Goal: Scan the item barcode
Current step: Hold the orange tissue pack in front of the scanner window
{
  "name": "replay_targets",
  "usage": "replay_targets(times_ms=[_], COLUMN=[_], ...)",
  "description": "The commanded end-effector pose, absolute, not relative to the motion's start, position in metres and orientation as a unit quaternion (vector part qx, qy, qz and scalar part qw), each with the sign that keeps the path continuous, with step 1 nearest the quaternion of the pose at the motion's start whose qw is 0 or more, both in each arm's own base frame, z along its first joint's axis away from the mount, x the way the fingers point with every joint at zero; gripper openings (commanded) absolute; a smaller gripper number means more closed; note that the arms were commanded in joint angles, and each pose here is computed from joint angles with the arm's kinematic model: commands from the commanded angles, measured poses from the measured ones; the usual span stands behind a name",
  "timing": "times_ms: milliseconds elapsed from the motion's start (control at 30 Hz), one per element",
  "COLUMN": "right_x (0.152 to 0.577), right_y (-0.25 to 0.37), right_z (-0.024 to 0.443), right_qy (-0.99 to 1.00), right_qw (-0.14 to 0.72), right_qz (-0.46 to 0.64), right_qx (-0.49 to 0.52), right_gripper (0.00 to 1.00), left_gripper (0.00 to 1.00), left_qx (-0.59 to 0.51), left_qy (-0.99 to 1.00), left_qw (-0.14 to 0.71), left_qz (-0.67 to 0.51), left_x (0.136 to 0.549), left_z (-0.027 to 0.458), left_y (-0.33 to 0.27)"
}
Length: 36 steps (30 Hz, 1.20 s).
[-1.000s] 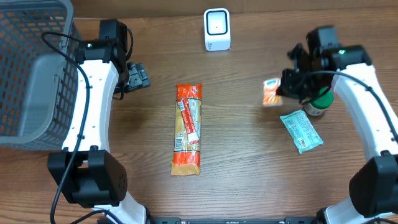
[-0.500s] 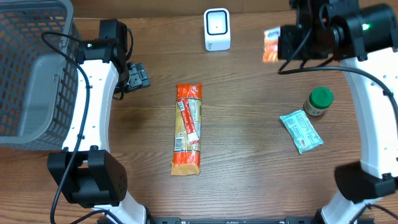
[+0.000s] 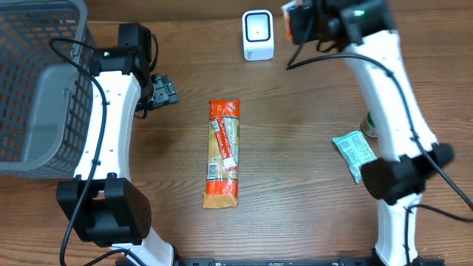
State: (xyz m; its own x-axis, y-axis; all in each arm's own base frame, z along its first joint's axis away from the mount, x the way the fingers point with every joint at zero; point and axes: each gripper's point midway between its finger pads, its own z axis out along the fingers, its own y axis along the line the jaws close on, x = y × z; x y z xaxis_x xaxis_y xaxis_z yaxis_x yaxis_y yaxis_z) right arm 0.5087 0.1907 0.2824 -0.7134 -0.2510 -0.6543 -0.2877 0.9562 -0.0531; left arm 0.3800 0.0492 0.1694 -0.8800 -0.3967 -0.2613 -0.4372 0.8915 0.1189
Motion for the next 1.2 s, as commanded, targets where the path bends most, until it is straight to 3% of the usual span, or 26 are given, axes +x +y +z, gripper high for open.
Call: replay_targets(times_ms=[0,633,1167], right_x=[0.531,0.603,0.633], right_y=[0.2,0.239,0.264], right_z=[0.261,0.154,0.156], right_qy=[0.898,0.809,0.773], right_qw=[0.361,0.351,0.424], right_qz=[-0.068,-0.22,-0.229], right_qx=[-0.241,-0.418,-0.414], right_gripper=[0.04,0.04,0.04], left_gripper=[1.0,1.0,1.0], left_qx=[-0.208,-0.208,-0.208], left_qy=[0.967,0.967,0.967], left_qw=[0.116,0.116,0.116], left_qz=[0.093,0.093,0.093], left_x=[0.379,0.379,0.379], left_z=[0.169,0.169,0.169], left_y=[0.05,0.05,0.05])
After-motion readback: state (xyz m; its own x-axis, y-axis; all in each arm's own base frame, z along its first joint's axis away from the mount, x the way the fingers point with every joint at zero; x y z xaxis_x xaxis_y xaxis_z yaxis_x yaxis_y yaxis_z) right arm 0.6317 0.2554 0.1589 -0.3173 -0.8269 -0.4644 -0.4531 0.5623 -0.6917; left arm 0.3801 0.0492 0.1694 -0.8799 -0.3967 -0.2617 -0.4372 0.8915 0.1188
